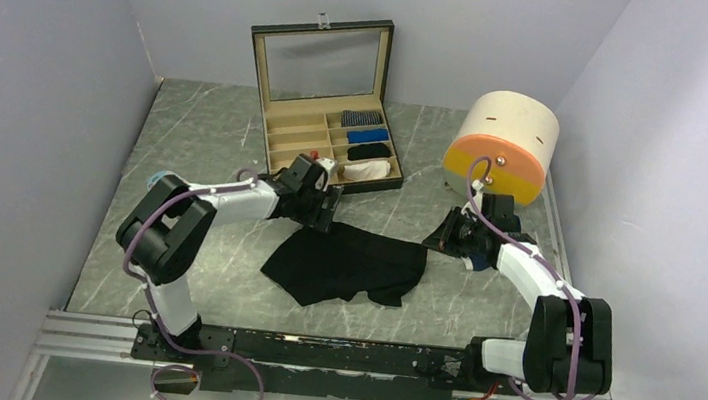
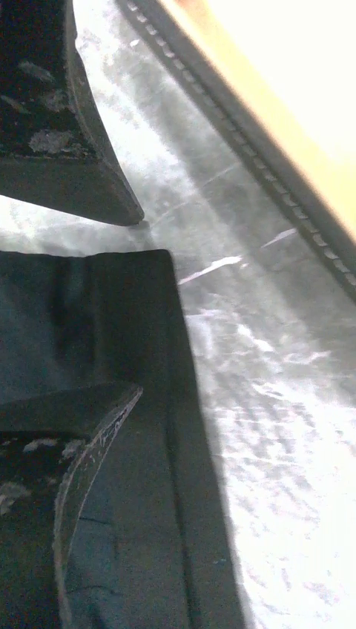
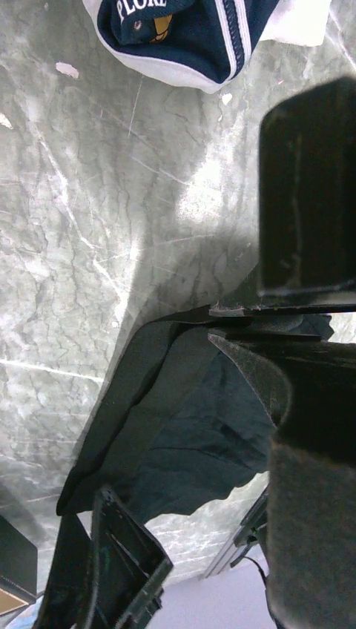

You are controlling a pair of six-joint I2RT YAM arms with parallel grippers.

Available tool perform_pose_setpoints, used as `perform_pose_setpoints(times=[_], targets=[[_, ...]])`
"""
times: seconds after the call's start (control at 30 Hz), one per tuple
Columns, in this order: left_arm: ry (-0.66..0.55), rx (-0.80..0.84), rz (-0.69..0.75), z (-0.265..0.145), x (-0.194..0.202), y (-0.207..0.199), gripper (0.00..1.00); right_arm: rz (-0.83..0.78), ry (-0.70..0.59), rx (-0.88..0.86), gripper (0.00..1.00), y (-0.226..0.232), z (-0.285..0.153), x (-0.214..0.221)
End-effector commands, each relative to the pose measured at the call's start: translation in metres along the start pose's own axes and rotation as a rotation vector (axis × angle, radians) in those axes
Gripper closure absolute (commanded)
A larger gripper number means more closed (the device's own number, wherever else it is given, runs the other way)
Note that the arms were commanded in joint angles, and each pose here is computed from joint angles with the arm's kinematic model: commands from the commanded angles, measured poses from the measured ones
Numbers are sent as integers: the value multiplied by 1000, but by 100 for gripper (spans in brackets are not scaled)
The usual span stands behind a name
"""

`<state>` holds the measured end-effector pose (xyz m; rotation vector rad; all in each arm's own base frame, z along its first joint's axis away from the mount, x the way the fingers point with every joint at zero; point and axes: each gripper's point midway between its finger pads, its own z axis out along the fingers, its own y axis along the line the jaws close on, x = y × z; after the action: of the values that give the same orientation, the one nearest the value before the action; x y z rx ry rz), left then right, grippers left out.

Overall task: Roll the underwear
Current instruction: Place the underwear at the center of the board, then flatten out the underwear at the center of the board.

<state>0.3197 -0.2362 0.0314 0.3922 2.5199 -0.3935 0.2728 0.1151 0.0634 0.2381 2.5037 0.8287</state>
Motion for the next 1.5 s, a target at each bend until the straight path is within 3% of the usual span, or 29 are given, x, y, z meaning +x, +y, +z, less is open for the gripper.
perform_pose_setpoints(times=[0.0,0.17,0.4,0.73,1.07,1.33,1.47], targets=[[-14,-3,62,13,-15,-3,22,-42,-44,-35,85,12,-7,-14],[25,-16,68,17,0,3,42,-45,-53,-40,85,15,-9,-16],[-37,8,65,-2,-12,-4,94,-49,-58,-78,86,28,-16,-23],[-297,-17,25,-107,-62,-5,95,-78,-107,-196,88,74,-53,-40],[-506,33,-64,-242,-51,-2,95,-274,-163,-489,89,164,-150,-30],[-494,124,-107,-307,-24,-12,95,-375,-138,-708,92,216,-213,-1],[-424,111,-141,-302,-17,-12,95,-320,-168,-727,92,222,-214,-10]])
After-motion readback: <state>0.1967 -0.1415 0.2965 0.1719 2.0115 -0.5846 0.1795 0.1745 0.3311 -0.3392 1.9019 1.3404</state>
